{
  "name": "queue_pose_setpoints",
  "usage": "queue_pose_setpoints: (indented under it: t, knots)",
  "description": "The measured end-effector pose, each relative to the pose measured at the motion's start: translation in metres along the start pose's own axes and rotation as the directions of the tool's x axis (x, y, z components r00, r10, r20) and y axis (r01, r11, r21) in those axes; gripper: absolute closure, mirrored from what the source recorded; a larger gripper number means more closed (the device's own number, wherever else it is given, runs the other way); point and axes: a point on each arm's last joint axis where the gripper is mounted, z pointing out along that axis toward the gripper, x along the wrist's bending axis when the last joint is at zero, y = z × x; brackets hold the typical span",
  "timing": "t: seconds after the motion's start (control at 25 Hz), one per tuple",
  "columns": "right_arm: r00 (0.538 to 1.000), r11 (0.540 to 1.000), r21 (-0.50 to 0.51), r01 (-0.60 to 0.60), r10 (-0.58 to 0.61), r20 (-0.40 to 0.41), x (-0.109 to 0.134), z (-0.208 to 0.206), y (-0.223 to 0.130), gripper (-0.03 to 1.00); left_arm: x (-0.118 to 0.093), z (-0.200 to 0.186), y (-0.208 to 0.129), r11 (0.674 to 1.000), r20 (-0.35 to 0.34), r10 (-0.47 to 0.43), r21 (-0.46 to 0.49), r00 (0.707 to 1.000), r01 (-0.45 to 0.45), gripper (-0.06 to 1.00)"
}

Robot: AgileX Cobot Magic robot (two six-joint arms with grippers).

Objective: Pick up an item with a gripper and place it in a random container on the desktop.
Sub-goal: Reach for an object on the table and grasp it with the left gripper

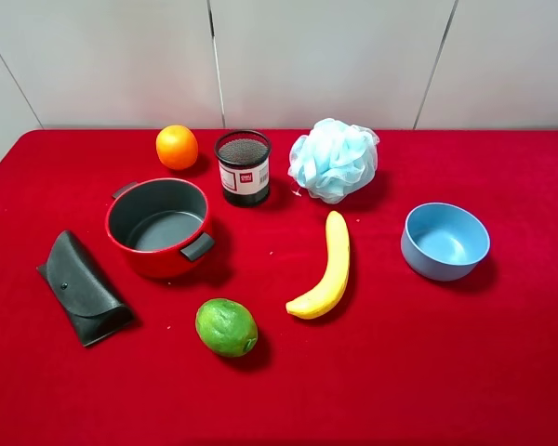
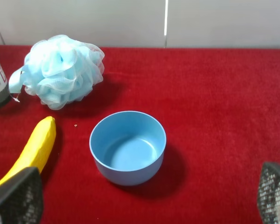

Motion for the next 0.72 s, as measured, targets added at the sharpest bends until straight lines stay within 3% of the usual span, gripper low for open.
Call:
queue_pose_setpoints:
  t: [0.72]
  knots:
    - [1.0,1.0,0.0,0.0,0.0,0.0,0.0,0.0,0.0,0.27,0.0,0.0,0.0,1.0,0.0,0.0,0.0,1.0,0.0,-0.04]
